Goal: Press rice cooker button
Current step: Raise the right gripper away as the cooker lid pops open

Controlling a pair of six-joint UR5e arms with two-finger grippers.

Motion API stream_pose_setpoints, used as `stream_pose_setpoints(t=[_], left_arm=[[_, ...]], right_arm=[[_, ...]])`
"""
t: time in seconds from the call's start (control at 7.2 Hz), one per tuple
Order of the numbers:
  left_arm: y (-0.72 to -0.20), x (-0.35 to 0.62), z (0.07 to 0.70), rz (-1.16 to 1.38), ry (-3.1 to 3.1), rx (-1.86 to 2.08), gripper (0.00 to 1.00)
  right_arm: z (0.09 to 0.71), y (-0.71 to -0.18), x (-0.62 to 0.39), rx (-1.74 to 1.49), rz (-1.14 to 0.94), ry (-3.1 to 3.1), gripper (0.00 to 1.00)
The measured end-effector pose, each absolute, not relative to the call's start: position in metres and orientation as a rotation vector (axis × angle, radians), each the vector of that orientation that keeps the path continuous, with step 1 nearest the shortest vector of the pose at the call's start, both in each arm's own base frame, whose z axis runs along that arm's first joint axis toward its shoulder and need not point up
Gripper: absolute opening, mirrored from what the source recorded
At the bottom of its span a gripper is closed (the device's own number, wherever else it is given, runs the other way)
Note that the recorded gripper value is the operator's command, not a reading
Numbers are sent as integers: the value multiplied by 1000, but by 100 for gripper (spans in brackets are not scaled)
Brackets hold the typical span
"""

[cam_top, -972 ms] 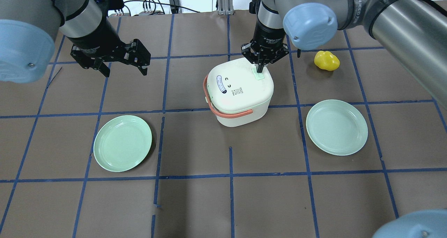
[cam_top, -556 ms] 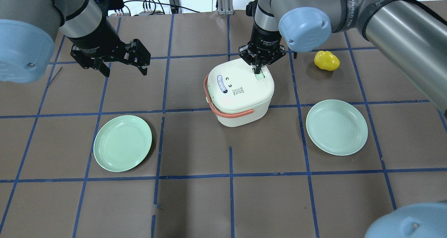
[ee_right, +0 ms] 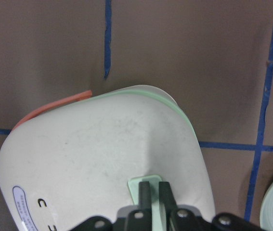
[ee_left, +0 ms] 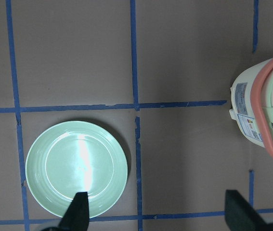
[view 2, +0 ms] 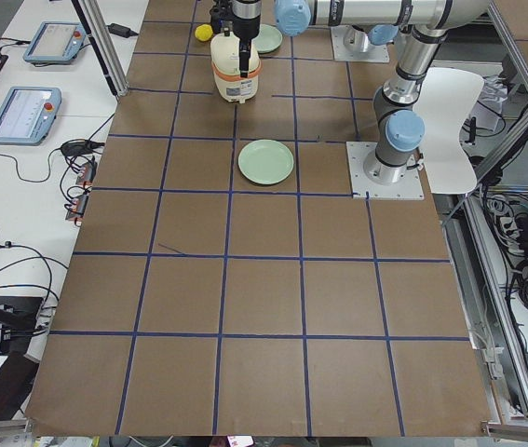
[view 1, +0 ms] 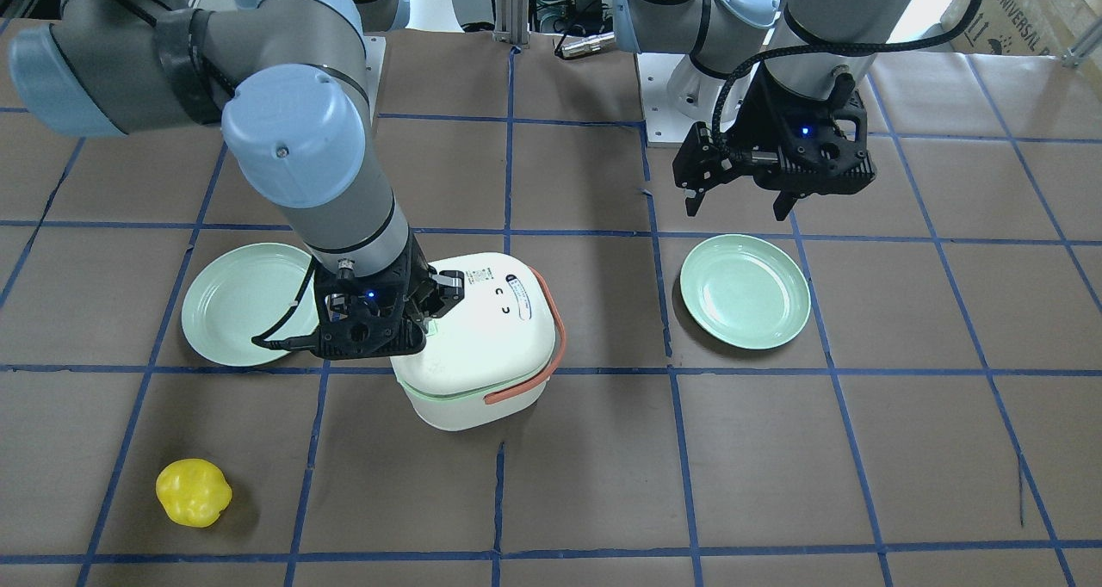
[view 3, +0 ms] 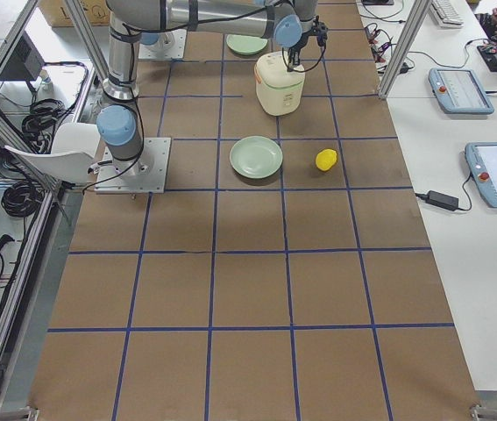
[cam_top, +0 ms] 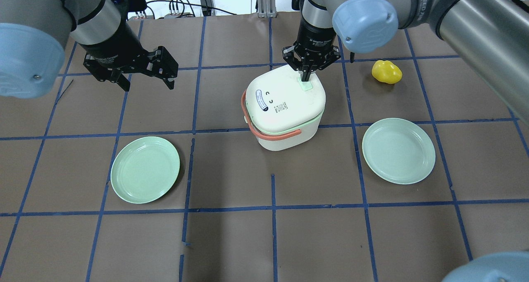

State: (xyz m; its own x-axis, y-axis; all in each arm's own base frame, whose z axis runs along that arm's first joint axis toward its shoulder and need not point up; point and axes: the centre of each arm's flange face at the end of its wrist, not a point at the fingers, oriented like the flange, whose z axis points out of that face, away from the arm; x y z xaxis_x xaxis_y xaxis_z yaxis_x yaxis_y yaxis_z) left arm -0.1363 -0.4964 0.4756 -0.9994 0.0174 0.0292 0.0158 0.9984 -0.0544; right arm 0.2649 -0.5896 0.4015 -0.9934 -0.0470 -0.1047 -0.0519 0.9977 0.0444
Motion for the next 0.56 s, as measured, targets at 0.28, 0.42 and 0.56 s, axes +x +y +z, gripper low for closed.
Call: stream_pose_setpoints(t=[0.28,0.42,0.56], left_arm=[[-496,-136,476,85,-3111,-26,100],[-496,-136,476,85,-3111,-26,100],[-496,-136,476,85,-3111,-26,100]], right_arm=[[471,-579,262,-35,107,3050,99],[505,-568,258,-23,89,3062,99],[531,-554,251,-21,57,3085,99]])
